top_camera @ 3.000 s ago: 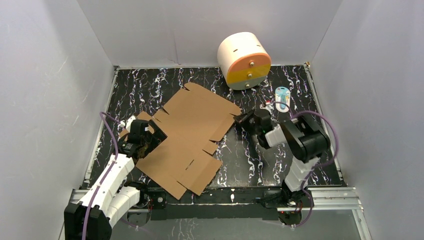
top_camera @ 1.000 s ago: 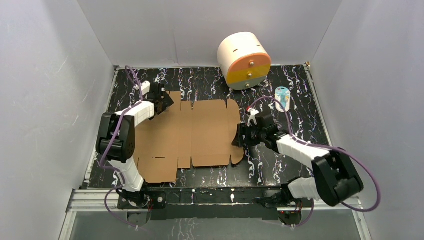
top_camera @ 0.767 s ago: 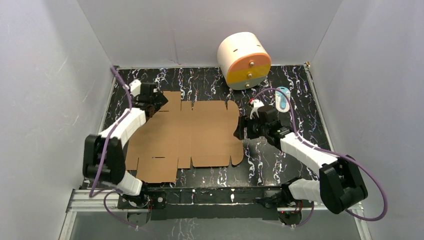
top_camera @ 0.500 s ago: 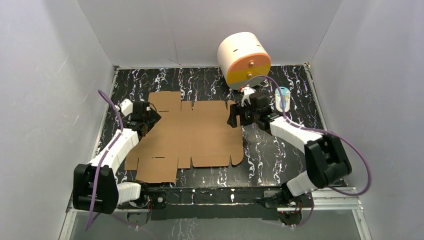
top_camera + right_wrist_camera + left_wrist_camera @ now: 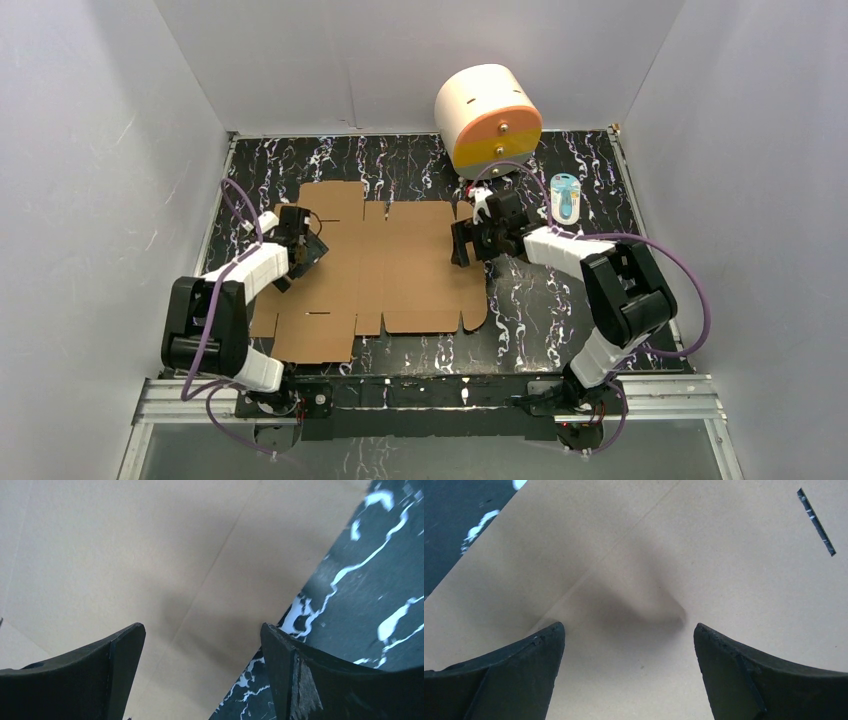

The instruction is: Fold the paper box

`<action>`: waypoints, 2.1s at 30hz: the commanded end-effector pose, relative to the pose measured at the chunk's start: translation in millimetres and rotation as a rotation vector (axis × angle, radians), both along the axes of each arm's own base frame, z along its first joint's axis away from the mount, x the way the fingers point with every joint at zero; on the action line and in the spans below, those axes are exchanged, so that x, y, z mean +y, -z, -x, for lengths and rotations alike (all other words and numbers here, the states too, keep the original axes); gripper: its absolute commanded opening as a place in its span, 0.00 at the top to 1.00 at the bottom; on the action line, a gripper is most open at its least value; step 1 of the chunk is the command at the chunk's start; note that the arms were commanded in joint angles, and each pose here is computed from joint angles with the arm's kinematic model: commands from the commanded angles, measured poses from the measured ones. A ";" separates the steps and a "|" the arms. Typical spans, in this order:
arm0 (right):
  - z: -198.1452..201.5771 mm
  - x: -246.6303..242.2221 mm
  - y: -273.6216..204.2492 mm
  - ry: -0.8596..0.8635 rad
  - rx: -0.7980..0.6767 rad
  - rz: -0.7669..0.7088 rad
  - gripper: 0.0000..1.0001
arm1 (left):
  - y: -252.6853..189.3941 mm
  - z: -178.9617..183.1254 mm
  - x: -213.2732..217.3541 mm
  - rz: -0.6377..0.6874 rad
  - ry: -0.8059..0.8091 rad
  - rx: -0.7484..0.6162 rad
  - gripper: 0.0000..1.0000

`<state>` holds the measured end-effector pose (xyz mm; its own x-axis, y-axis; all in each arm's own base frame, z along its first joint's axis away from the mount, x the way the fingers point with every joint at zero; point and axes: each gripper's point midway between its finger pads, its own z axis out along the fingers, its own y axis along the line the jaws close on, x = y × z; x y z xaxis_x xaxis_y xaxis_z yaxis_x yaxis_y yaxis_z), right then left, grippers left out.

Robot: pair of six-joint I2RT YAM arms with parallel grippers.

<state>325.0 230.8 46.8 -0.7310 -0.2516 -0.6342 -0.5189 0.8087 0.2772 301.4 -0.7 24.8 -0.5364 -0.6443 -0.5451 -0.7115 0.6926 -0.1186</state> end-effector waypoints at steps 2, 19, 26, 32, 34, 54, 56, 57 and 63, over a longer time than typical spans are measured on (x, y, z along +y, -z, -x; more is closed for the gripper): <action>48.7 -7.5 7.5 -0.041 0.095 0.020 0.05 | -2.9 -24.0 -2.2 -0.006 0.041 -0.006 0.02; 166.0 47.2 -25.4 -0.208 0.096 0.012 0.01 | -10.5 -134.2 -35.6 -0.001 0.361 -0.031 0.03; 44.1 21.0 -75.0 -0.106 -0.134 0.014 0.01 | -66.9 -104.7 -25.7 -0.003 0.262 -0.144 0.03; -42.7 -3.2 -68.0 -0.020 -0.175 -0.001 0.01 | -65.9 -45.2 -24.3 0.069 0.180 -0.157 0.03; -64.3 -10.1 -62.7 0.008 -0.176 -0.007 0.01 | -59.5 -31.2 -22.9 0.074 0.177 -0.146 0.03; -4.3 -26.2 10.5 0.012 0.098 -0.014 0.01 | -31.6 -17.2 -27.3 0.097 0.208 -0.050 0.03; 17.8 -27.5 7.5 0.014 0.113 -0.009 0.01 | -31.1 -18.0 -27.0 0.094 0.210 -0.044 0.03; 30.0 -28.0 8.3 0.019 0.127 -0.007 0.01 | -32.3 -19.7 -27.1 0.093 0.212 -0.046 0.03; 103.0 2.6 -1.7 -0.043 0.126 -0.046 0.02 | -33.4 -31.7 -30.7 0.094 0.245 -0.046 0.03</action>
